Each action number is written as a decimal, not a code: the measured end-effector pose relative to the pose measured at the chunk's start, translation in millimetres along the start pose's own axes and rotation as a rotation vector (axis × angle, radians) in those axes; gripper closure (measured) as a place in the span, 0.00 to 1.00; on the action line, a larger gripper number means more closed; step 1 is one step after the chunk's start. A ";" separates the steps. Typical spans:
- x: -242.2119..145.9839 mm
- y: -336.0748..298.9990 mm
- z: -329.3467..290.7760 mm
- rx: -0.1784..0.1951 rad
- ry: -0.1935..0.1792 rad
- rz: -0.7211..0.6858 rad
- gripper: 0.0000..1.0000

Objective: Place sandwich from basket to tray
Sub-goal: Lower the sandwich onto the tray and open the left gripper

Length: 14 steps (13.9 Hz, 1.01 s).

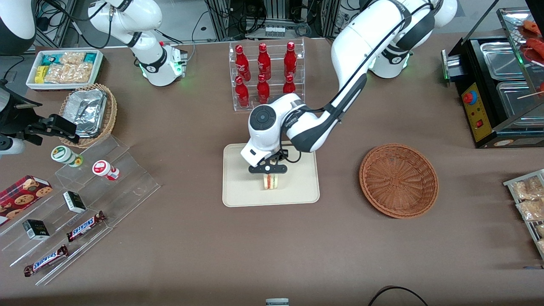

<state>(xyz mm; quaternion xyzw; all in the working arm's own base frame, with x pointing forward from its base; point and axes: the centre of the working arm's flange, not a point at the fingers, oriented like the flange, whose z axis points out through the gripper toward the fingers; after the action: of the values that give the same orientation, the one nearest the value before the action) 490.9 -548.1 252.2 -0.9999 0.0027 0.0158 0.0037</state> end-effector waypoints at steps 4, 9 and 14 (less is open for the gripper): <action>-11.6 9.1 15.7 0.014 -0.011 0.007 0.82; -10.8 7.7 20.9 0.020 -0.014 -0.005 0.82; -6.3 9.2 12.1 0.012 0.002 -0.014 0.36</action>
<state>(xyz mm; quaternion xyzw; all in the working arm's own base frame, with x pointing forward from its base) 484.2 -557.2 240.2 -0.9998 -0.0039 0.0149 0.0099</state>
